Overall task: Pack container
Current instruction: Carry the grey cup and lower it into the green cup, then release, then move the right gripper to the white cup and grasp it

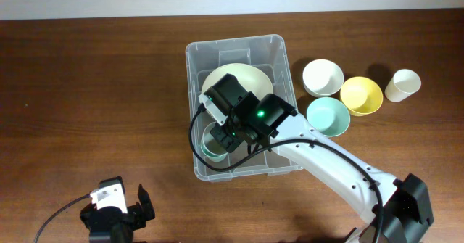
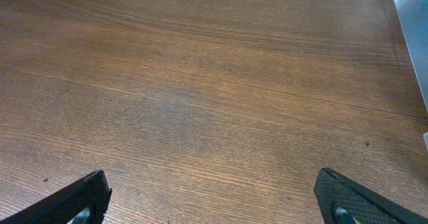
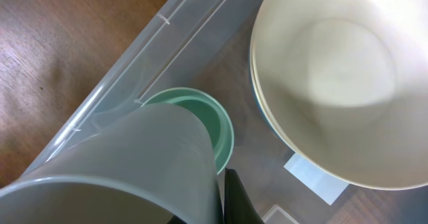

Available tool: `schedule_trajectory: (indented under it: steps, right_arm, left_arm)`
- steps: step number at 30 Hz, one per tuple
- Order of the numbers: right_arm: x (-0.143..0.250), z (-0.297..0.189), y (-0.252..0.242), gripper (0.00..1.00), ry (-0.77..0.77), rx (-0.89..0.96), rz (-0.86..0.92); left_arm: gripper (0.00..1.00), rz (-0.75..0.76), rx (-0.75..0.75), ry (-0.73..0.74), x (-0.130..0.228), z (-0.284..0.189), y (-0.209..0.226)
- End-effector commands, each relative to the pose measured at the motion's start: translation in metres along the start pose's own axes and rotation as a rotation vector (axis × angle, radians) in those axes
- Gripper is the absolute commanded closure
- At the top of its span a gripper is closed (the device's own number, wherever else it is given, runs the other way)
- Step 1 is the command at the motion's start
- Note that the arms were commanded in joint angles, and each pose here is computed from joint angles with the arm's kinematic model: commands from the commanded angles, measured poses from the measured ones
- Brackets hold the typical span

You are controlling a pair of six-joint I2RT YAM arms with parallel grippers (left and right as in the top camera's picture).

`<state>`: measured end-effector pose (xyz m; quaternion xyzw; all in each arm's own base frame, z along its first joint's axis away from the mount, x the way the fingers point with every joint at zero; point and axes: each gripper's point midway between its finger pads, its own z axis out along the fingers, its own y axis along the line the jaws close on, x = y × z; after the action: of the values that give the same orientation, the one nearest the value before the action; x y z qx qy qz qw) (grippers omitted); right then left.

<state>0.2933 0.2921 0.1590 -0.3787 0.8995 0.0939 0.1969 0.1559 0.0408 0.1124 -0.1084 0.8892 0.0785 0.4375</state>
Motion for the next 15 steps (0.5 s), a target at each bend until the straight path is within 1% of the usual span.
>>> schedule_trajectory:
  steps: [1, 3, 4, 5, 6, 7, 8, 11, 13, 15]
  right_arm:
    - [-0.002, 0.0, 0.0, 0.96, -0.004, 0.017, -0.01]
    - [-0.002, 0.0, 0.0, 0.94, -0.003, 0.017, -0.01]
    - [-0.002, 0.0, 0.0, 0.86, -0.003, 0.017, -0.01]
    - [-0.002, 0.0, 0.0, 0.69, -0.004, 0.017, -0.01]
    - [-0.002, 0.0, 0.0, 0.63, -0.004, 0.017, -0.01]
    - [-0.002, 0.0, 0.0, 0.5, -0.004, 0.017, -0.01]
    - [-0.002, 0.0, 0.0, 0.41, -0.004, 0.017, -0.01]
    - [-0.004, 0.0, -0.003, 0.41, -0.009, 0.029, -0.009]
    - [-0.007, -0.004, -0.013, 0.41, -0.024, 0.071, 0.007]
    - [-0.013, -0.019, -0.041, 0.41, -0.06, 0.164, 0.108]
  left_arm:
    - [0.0, -0.008, -0.01, -0.02, -0.005, -0.004, 0.002]
    - [0.0, -0.008, -0.01, -0.02, -0.005, -0.004, 0.002]
    - [0.0, -0.008, -0.01, -0.02, -0.005, -0.004, 0.002]
    - [0.0, -0.008, -0.01, -0.02, -0.005, -0.004, 0.003]
    - [0.0, -0.008, -0.01, -0.02, -0.005, -0.004, 0.003]
    - [0.0, -0.008, -0.01, -0.02, -0.005, -0.004, 0.002]
    - [0.0, -0.008, -0.01, -0.02, -0.005, -0.004, 0.002]
    - [0.0, -0.008, -0.01, -0.02, -0.005, -0.004, 0.003]
    - [0.0, -0.008, -0.01, -0.02, -0.005, -0.004, 0.002]
    - [0.0, -0.008, -0.01, -0.02, -0.005, -0.004, 0.002]
